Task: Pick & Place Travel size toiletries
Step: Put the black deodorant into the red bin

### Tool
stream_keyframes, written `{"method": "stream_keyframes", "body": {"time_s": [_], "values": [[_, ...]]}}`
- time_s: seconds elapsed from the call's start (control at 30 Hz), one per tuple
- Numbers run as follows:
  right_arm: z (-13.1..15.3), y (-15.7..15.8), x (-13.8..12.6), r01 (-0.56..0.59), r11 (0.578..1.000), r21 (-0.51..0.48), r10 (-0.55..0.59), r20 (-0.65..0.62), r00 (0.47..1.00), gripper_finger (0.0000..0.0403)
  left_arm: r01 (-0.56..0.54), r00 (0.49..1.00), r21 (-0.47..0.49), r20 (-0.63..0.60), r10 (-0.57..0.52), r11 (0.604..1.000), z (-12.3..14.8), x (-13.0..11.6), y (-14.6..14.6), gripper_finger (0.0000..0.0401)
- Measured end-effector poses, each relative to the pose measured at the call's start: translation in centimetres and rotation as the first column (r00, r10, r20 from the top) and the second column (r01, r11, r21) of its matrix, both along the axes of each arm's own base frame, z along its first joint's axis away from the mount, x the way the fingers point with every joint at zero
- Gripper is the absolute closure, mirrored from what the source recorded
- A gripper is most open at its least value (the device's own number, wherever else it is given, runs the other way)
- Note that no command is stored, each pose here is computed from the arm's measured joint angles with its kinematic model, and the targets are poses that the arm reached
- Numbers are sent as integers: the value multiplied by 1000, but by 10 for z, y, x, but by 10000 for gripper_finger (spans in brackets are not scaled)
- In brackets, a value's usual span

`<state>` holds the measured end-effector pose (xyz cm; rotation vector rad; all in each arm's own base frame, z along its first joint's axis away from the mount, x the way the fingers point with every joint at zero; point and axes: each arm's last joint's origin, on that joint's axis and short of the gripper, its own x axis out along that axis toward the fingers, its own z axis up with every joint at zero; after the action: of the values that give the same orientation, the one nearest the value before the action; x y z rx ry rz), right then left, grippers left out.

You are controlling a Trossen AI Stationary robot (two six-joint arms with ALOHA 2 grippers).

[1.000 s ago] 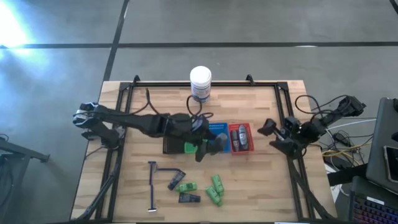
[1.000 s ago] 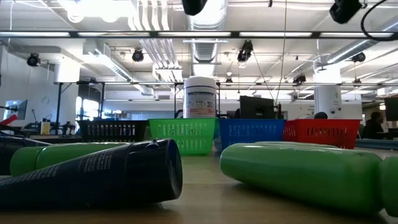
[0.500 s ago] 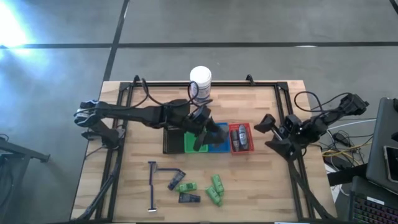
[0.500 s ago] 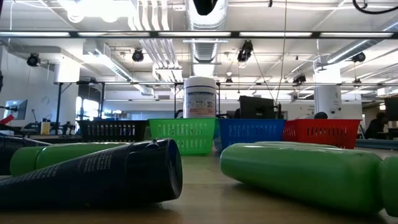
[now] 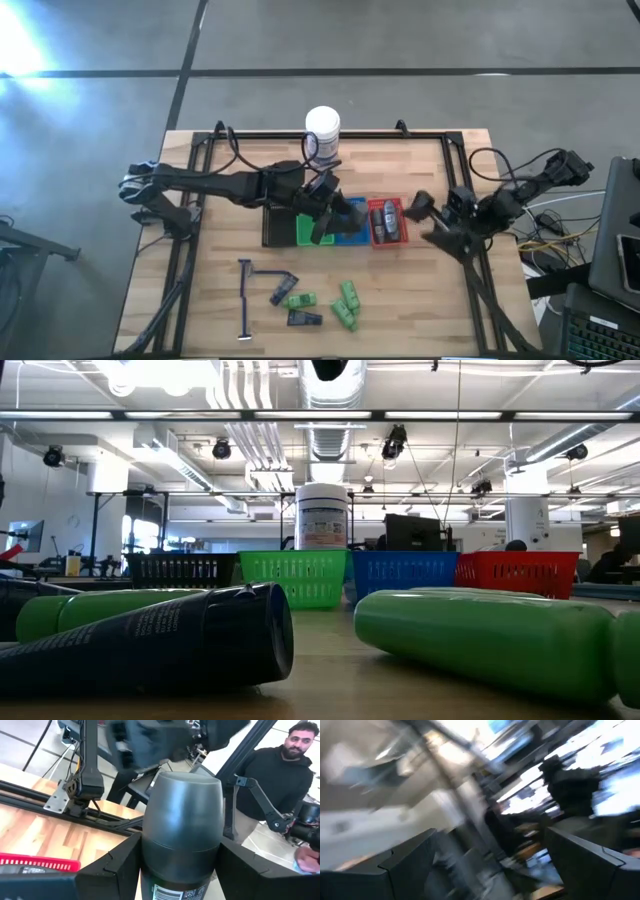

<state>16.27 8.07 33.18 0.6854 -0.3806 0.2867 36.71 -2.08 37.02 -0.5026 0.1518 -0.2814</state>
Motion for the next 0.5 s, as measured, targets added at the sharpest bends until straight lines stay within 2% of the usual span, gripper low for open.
{"method": "stream_keyframes", "body": {"time_s": [0.07,0.2,0.37,0.5], "values": [[-1,3,0,-84,996,-29,84,10,996,39,9,1000,0,-1,-9,1000,0,0,-3,188],[-5,8,9,-100,995,0,100,-29,995,39,22,1000,0,0,-22,1000,0,-1,-8,188],[-13,9,23,50,999,21,-47,-136,990,39,44,999,-1,2,-44,999,1,-1,-13,188],[-16,10,32,196,979,-64,-206,-317,926,39,71,997,3,-28,-71,997,-2,-2,-18,188]]}}
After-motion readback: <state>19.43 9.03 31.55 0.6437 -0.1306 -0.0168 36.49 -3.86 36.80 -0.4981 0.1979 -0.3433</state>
